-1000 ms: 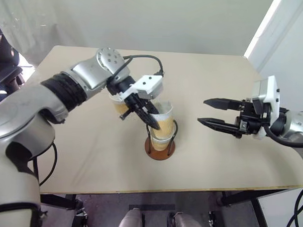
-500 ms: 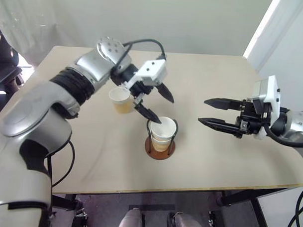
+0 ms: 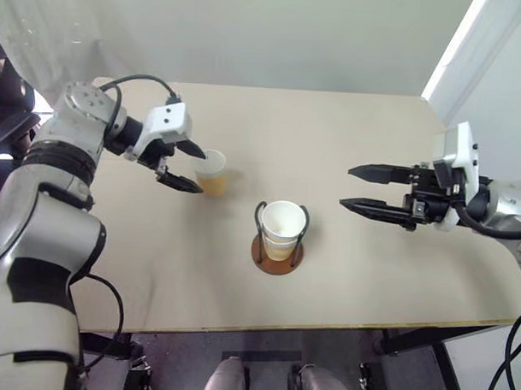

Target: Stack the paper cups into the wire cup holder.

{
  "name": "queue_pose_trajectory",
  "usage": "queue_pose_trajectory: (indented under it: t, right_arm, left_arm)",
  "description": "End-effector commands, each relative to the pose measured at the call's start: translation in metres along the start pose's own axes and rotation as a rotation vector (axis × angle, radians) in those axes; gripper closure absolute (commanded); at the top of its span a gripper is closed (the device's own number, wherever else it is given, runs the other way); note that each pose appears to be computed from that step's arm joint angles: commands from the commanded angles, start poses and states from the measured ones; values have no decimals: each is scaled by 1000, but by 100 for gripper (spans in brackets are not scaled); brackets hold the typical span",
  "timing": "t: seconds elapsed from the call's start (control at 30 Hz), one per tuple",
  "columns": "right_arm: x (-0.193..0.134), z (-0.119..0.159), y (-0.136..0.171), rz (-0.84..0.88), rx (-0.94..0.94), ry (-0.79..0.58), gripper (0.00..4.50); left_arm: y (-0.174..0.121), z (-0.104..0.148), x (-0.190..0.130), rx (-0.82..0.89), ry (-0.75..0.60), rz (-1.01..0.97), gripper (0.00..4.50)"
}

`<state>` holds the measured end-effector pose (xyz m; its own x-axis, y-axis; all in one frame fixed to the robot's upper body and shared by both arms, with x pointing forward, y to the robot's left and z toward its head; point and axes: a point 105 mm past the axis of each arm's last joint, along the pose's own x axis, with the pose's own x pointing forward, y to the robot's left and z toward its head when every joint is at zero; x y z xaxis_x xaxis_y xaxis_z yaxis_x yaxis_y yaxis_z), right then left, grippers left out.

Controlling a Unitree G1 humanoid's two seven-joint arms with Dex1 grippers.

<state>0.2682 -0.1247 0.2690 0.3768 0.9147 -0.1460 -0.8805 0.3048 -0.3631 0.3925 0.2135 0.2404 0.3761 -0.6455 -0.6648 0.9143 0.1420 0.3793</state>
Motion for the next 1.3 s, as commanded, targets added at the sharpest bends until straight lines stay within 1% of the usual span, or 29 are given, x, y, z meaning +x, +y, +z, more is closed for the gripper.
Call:
queue_pose_trajectory:
  t: [0.03, 0.27, 0.33, 0.43, 0.53, 0.7, 0.87, 1.07, 1.3]
  right_arm:
    - [0, 8, 1, 16, -42, -16, 183]
    - [1, 8, 3, 34, -36, -10, 183]
    - [1, 8, 3, 38, -36, -9, 183]
    - [2, 8, 3, 45, -35, -7, 183]
    - [4, 8, 3, 49, -34, -6, 183]
    - [4, 8, 4, 52, -29, -3, 183]
    - [4, 8, 4, 50, -28, -1, 183]
    - [3, 8, 6, 44, -19, 7, 183]
    - [1, 9, 7, 40, -16, 11, 183]
  left_arm:
    - [9, -2, -6, 1, -25, 106, 2]
    - [9, -19, -3, -77, -35, 165, 2]
    - [12, -22, -1, -82, -45, 211, 2]
    - [15, -22, 1, -93, -65, 246, 2]
    - [14, -23, 8, -105, -76, 240, 2]
    - [14, -18, 19, -114, -110, 228, 2]
    - [10, -20, 33, -119, -88, 200, 2]
    - [16, -24, 43, -117, -48, 275, 2]
    - [13, -27, 53, -128, -40, 262, 2]
